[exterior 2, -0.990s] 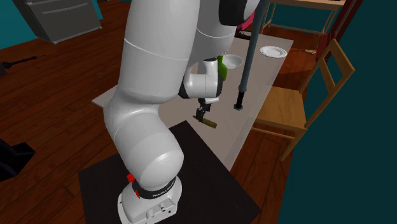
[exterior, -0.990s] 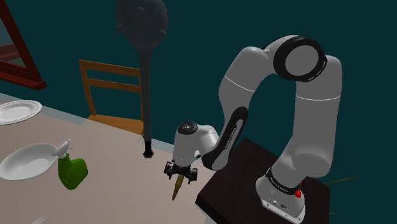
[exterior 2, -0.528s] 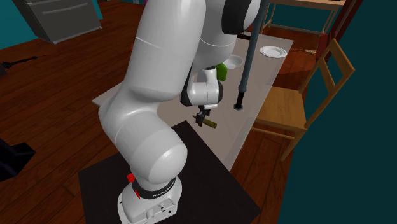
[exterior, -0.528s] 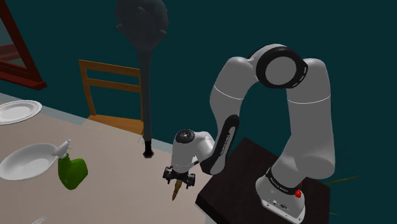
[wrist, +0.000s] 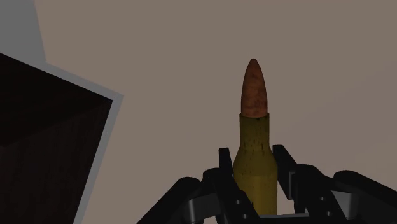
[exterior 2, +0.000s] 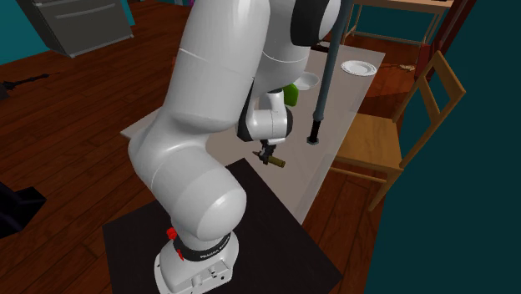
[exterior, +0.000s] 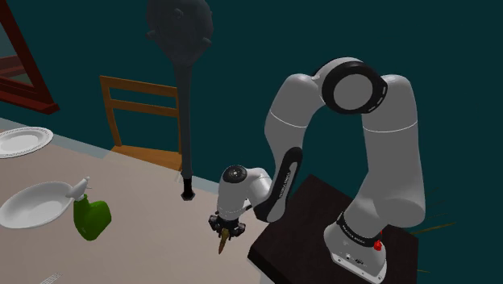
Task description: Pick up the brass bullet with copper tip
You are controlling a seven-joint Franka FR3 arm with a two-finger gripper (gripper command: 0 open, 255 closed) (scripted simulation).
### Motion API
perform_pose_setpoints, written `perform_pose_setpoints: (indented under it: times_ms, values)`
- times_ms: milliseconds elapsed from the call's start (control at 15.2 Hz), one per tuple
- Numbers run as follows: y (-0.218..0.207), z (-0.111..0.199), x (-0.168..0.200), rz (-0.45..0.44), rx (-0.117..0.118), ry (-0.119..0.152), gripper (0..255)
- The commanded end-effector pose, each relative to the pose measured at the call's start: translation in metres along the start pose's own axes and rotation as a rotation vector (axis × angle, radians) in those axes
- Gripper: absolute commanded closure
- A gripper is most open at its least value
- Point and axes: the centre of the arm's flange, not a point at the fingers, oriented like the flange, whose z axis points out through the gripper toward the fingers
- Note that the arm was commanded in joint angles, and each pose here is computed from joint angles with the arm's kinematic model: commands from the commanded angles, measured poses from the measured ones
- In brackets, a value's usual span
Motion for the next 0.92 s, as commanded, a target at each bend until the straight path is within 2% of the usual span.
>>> perform_pose_setpoints:
  times_ms: [0,198,858]
  values:
    - [0.002,0.001,0.0,0.0,-0.006,0.001,255]
    - [0.001,0.003,0.0,0.0,-0.006,0.0,255]
    - [0.001,-0.05,-0.001,0.0,-0.006,0.0,255]
